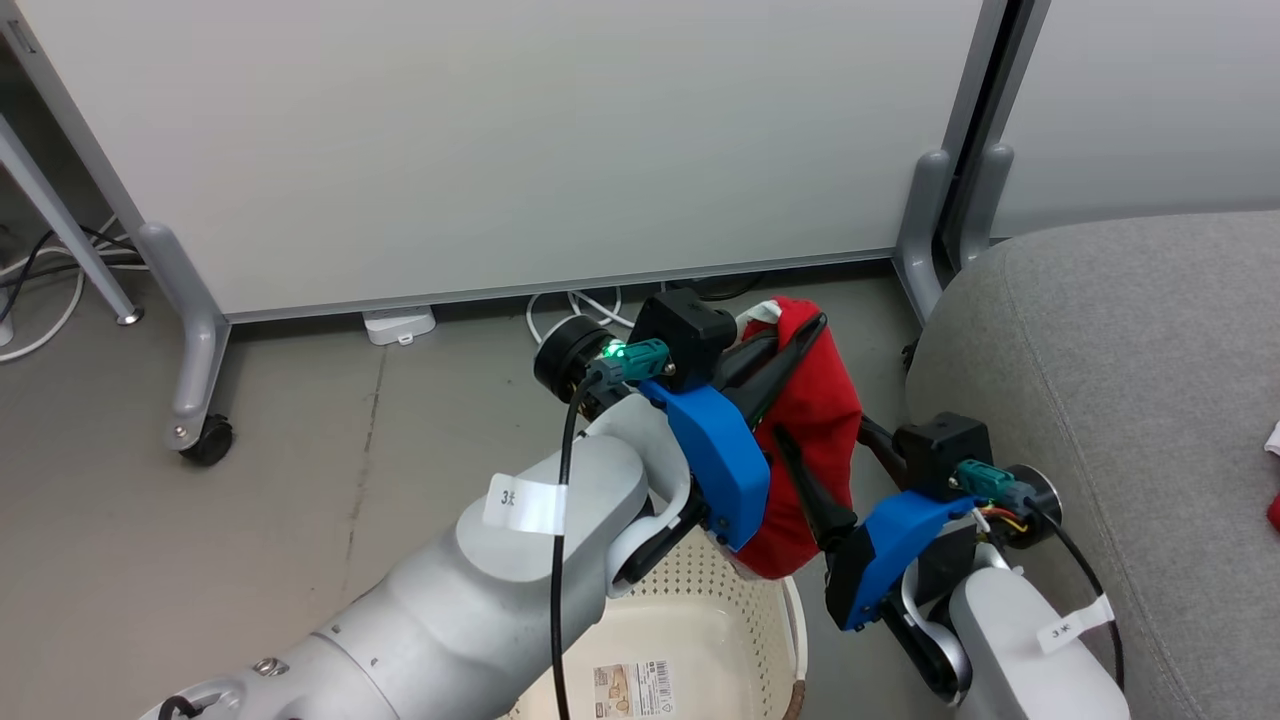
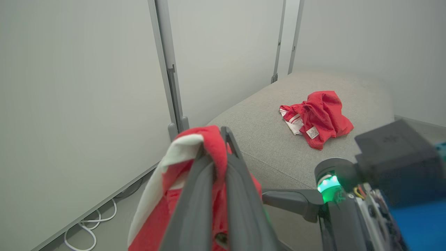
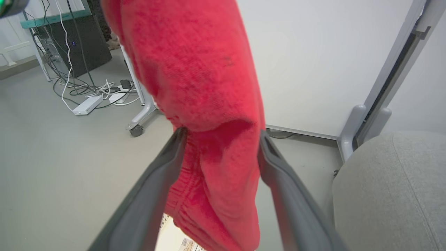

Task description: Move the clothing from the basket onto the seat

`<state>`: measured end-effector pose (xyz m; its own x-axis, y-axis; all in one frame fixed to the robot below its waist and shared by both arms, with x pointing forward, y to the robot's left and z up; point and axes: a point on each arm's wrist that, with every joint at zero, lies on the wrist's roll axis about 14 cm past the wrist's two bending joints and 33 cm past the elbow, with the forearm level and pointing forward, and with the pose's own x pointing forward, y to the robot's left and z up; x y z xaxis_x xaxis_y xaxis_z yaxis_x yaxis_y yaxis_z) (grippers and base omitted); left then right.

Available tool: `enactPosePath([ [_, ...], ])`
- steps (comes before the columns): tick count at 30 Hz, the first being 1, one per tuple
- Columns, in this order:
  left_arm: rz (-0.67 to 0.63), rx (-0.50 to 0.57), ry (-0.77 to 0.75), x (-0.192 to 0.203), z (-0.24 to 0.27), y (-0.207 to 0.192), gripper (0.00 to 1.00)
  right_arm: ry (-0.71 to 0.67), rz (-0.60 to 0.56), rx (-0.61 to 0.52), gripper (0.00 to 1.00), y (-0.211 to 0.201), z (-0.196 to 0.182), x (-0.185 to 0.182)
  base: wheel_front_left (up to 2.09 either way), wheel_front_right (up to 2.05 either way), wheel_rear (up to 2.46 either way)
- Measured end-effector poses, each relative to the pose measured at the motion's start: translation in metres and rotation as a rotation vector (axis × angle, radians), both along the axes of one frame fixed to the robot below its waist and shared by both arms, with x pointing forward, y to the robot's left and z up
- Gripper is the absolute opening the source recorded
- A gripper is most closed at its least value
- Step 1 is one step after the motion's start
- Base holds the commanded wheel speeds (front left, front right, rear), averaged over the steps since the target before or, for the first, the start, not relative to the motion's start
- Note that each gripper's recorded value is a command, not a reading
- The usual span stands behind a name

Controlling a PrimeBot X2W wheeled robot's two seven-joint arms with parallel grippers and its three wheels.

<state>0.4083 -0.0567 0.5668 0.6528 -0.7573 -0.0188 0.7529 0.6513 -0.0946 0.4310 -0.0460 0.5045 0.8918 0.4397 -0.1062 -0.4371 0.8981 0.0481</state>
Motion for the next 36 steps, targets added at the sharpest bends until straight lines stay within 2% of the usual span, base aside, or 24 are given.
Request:
enactPosePath([
  [8,-0.009,0.004,-0.004,-0.0044,0.0008,-0.0018,0.00,0.002,0.023,0.002,1.00,0.0083,-0.0012,0.0062,0.00,0.00,0.00],
  [9,-0.010,0.006,-0.005,-0.0051,0.0009,-0.0020,0.00,0.009,0.024,0.008,0.76,0.0089,-0.0025,0.0058,0.00,0.00,0.00],
  [11,-0.011,0.007,-0.005,-0.0061,0.0013,-0.0022,0.00,0.014,0.027,0.009,0.00,0.0099,-0.0040,0.0052,0.00,0.00,0.00],
  [35,-0.015,0.016,0.004,-0.0091,-0.0020,-0.0064,0.00,0.019,0.013,0.040,0.00,0.0054,-0.0075,0.0026,0.00,0.00,0.00],
  [36,-0.015,0.016,0.004,-0.0090,-0.0020,-0.0063,0.14,0.019,0.013,0.040,0.00,0.0056,-0.0073,0.0026,0.00,0.00,0.00],
])
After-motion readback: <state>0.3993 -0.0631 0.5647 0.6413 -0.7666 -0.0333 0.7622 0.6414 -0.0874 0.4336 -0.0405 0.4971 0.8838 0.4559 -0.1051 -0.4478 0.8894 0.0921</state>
